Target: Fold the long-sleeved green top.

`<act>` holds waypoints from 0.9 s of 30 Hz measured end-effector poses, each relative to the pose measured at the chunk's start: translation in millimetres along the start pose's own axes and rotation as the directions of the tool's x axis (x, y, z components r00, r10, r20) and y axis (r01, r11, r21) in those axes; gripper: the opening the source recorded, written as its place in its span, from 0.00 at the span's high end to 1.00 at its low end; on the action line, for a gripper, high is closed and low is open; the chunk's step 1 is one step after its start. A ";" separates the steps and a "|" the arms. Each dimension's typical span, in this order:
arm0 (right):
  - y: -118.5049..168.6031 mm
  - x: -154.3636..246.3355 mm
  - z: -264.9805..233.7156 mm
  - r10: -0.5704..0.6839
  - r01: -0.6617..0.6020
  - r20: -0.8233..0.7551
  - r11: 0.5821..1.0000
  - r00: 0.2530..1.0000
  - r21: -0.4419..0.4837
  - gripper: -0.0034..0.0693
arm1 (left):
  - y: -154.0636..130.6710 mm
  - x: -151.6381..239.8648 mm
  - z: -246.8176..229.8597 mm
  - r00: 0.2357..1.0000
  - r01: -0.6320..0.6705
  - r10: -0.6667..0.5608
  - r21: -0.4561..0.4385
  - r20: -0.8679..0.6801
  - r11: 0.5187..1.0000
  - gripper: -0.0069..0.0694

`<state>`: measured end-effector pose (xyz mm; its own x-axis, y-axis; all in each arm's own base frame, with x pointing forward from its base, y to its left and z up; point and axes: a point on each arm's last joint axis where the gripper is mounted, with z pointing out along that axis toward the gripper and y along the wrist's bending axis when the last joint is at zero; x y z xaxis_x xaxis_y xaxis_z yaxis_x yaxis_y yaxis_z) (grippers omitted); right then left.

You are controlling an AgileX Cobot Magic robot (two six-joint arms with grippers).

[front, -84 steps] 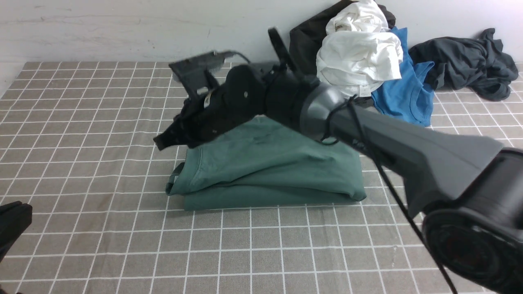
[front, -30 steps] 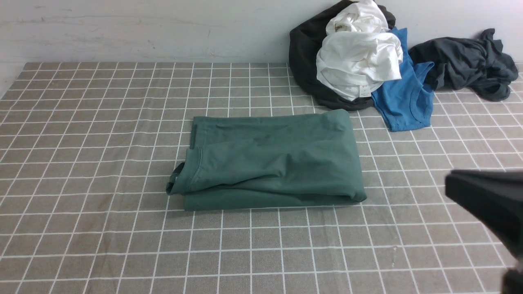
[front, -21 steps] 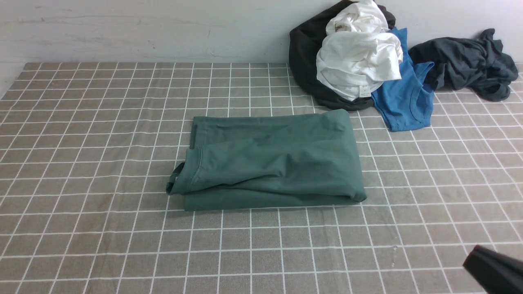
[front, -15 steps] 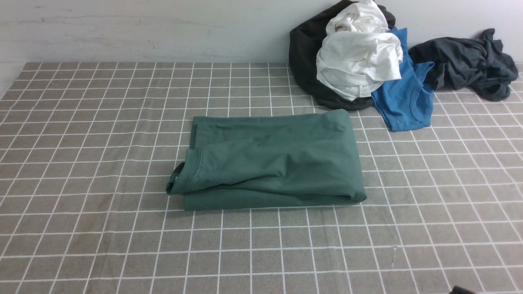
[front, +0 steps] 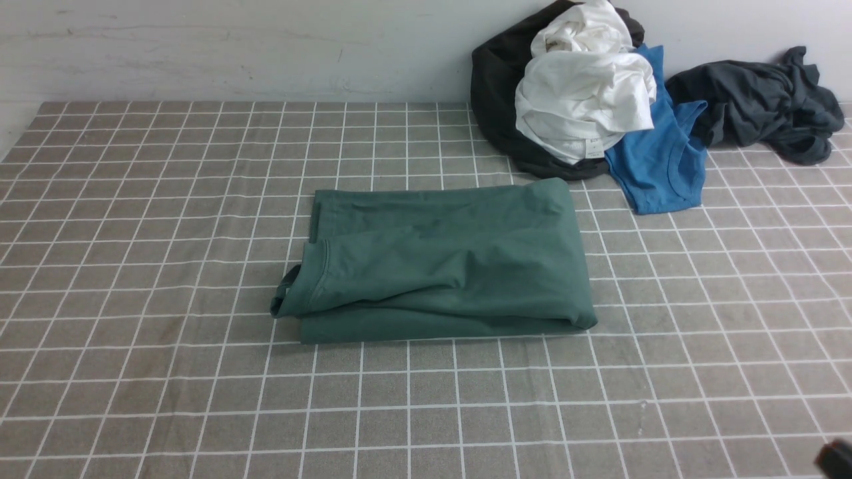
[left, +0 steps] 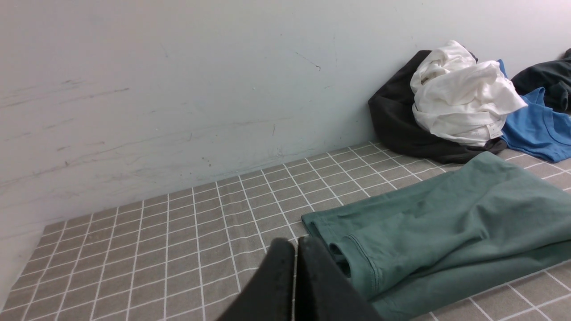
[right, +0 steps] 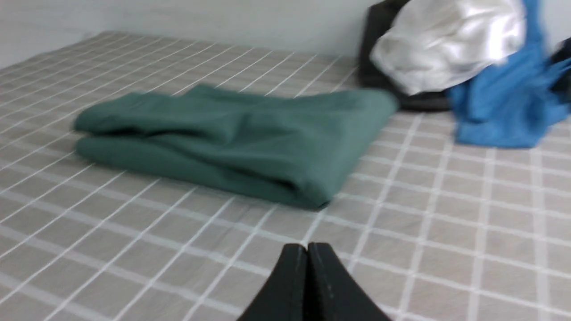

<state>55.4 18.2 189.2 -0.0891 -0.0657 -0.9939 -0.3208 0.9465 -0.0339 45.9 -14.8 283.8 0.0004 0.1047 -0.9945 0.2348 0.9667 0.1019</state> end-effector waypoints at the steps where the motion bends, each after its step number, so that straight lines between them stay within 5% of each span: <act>1: -3.3 -0.3 -1.0 -0.009 0.008 0.008 0.998 1.000 0.057 0.97 | 0.0 0.0 0.0 1.000 0.000 0.000 0.000 0.000 1.000 0.92; 4: -12.2 1.7 -3.2 -0.032 0.036 -0.018 0.975 0.999 0.218 0.97 | -0.1 0.3 -0.2 1.000 0.000 0.000 0.001 -0.002 1.000 0.92; 9: -16.1 8.4 -4.9 0.008 0.022 -0.098 0.955 0.995 0.295 0.97 | -0.2 0.5 -0.2 1.000 0.000 0.000 0.002 -0.005 1.000 0.92; 27: -16.7 8.8 -5.2 0.012 0.021 -0.105 0.951 0.994 0.308 0.97 | -0.6 5.0 -1.1 1.000 0.000 0.000 -0.001 0.003 1.000 0.92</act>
<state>55.0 0.2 181.6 -0.1917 -0.0869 -0.9776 -0.0167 0.9962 -0.0852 44.7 -14.6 278.8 0.0030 0.1041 -0.9946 0.2339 0.9669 0.1019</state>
